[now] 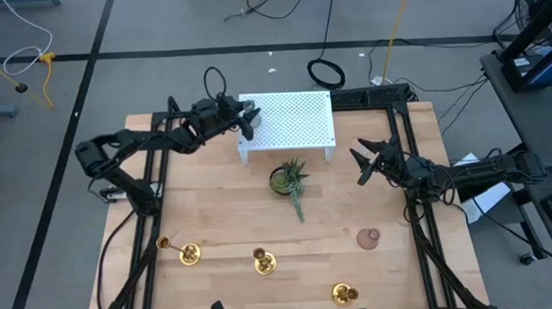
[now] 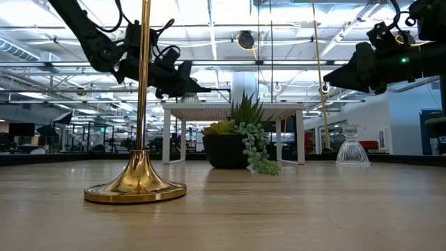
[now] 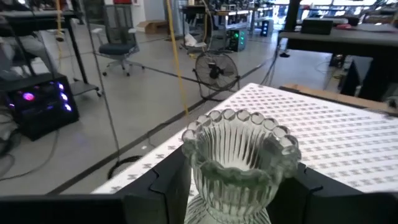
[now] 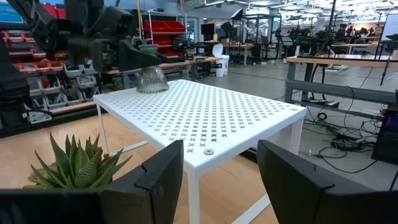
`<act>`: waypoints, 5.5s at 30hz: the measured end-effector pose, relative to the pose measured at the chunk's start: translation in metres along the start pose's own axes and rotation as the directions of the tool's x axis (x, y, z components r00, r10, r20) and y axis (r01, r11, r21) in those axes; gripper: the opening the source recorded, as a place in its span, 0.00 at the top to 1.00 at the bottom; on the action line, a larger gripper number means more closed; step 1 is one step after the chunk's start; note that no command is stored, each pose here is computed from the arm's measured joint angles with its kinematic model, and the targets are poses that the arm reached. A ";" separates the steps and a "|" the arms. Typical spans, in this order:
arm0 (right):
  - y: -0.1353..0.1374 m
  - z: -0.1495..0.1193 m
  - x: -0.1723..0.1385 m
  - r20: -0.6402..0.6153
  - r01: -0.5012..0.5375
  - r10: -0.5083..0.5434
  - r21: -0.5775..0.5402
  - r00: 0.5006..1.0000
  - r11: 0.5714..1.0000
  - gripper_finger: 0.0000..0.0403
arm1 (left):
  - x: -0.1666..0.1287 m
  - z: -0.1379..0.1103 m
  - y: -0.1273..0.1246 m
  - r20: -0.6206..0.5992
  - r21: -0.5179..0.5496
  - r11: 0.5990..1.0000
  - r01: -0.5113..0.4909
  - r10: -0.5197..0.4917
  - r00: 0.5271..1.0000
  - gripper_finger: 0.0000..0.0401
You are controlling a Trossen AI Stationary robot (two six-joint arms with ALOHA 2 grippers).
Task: Pick & Place candle stick holders
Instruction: Put the green glass candle holder on the shelf, then put the transparent glass candle holder on the shelf
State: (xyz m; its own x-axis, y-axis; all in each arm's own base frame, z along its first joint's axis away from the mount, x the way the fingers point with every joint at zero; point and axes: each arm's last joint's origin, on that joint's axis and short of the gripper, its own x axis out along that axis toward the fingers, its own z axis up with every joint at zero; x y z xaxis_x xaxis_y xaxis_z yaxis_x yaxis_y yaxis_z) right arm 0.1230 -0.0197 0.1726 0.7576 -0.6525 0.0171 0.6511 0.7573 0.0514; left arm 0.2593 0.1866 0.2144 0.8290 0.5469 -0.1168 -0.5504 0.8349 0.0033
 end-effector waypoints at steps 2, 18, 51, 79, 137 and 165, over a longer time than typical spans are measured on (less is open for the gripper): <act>0.000 0.000 0.000 0.000 0.001 -0.001 -0.005 1.000 1.000 0.51 | 0.000 0.000 0.004 0.003 0.026 1.000 -0.012 0.012 1.000 0.57; 0.000 0.000 0.000 0.000 0.001 -0.001 -0.007 1.000 1.000 0.51 | 0.007 0.020 0.014 0.016 0.093 0.990 0.107 -0.109 0.994 0.56; 0.000 0.000 0.000 0.000 -0.001 0.001 -0.008 1.000 1.000 0.51 | 0.012 0.032 0.025 -0.008 0.202 0.978 0.045 -0.044 0.999 0.45; -0.007 0.000 -0.001 0.008 0.241 -0.241 -0.088 0.970 0.967 0.27 | -0.083 0.117 0.000 0.148 0.177 0.977 0.119 -0.146 0.978 0.45; -0.042 -0.056 0.015 -0.405 0.477 -0.441 -0.013 0.801 0.879 0.68 | -0.134 0.134 -0.046 0.169 0.244 0.925 0.291 -0.336 0.926 0.45; -0.027 0.049 0.044 -0.083 0.400 -0.406 -0.084 0.910 0.913 0.69 | -0.134 0.134 -0.046 0.167 0.206 0.931 0.301 -0.336 0.927 0.45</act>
State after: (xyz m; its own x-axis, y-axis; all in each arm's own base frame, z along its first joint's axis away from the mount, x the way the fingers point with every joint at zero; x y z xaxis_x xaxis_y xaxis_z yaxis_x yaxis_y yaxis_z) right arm 0.1369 -0.0700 0.2213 0.4285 -0.8992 -0.0885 0.9012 0.4324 -0.0301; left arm 0.1871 0.0834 0.3633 0.9700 0.2366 0.0565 -0.2429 0.9545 0.1730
